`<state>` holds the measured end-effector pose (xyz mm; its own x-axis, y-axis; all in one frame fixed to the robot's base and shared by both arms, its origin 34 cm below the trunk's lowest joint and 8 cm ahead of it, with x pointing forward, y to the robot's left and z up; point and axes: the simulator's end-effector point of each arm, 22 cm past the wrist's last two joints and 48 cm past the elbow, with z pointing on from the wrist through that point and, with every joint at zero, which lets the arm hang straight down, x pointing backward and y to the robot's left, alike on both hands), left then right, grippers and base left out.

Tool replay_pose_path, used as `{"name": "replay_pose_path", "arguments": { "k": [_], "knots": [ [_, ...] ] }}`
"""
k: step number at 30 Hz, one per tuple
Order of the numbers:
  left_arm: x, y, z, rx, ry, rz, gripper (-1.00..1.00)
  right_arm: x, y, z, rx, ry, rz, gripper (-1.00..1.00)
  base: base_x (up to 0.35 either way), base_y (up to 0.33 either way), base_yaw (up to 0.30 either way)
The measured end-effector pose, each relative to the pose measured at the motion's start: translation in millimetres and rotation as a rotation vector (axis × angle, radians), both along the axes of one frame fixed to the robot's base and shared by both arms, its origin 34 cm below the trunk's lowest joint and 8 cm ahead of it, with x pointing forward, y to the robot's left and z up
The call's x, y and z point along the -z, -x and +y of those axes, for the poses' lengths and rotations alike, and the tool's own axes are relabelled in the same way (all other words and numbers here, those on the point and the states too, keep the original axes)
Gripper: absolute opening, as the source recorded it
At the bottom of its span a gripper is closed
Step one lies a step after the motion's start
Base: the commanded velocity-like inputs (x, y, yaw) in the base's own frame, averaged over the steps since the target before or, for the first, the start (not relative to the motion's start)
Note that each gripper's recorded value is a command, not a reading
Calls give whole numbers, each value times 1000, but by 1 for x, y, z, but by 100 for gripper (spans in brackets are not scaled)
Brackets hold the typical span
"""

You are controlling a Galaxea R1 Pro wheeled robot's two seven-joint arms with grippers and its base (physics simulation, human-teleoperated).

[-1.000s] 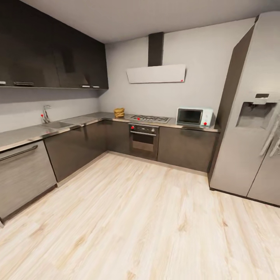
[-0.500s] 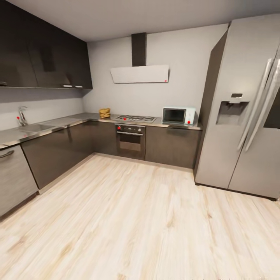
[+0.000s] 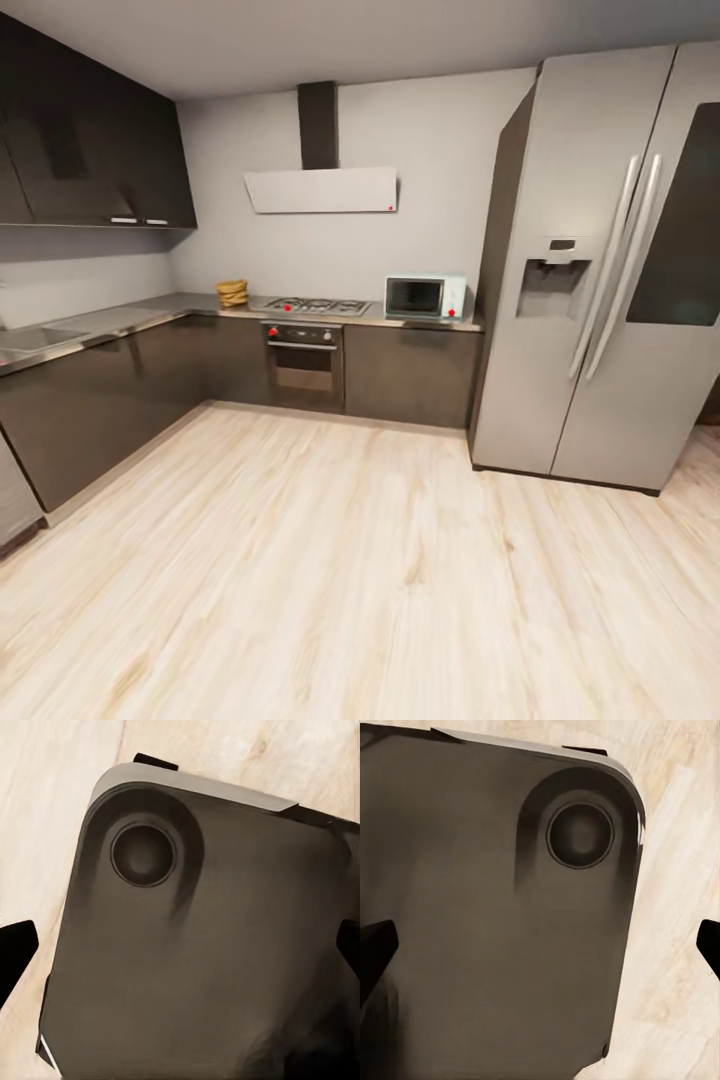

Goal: In the kitchen, take the popcorn bag from the countertop, put it into the microwave, and heat it until the popcorn is cooked so the cooked popcorn ends up inside the bag.

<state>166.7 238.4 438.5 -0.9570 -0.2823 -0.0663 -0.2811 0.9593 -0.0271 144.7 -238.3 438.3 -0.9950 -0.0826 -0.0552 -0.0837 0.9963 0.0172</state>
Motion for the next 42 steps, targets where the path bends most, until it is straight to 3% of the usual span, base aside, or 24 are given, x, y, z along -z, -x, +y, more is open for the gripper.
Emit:
{"name": "replay_pose_path", "arguments": {
  "k": [42],
  "knots": [
    [0,0,-1,0,1,-2,100,0,-2,-2,-10,1,-9,100,323,0,0]
  ]
}}
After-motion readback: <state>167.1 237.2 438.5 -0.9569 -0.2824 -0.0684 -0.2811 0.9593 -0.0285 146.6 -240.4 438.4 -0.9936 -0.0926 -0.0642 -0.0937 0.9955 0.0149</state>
